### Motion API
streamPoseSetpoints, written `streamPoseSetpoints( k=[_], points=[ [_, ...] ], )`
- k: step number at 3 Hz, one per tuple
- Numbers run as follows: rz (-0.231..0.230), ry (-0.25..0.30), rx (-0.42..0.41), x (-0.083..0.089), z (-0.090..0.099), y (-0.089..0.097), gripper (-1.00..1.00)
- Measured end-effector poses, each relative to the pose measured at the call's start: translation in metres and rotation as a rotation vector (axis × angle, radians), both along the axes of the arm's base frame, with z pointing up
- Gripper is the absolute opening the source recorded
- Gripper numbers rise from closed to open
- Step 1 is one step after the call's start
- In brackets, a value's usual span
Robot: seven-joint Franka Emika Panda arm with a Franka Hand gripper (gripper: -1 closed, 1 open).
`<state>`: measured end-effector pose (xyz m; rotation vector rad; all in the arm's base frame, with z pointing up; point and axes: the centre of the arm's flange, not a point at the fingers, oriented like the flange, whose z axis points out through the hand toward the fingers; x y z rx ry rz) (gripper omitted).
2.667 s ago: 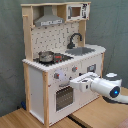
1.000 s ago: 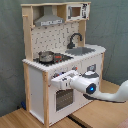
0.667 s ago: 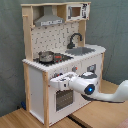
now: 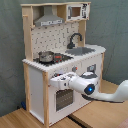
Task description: Play with the kitchen
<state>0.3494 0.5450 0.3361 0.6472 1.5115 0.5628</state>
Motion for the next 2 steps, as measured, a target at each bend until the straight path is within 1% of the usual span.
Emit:
streamPoseSetpoints(
  k=[2],
  points=[
    [-0.009, -0.007, 0.219, -0.0001, 0.0002, 0.0002, -1.0]
  ],
)
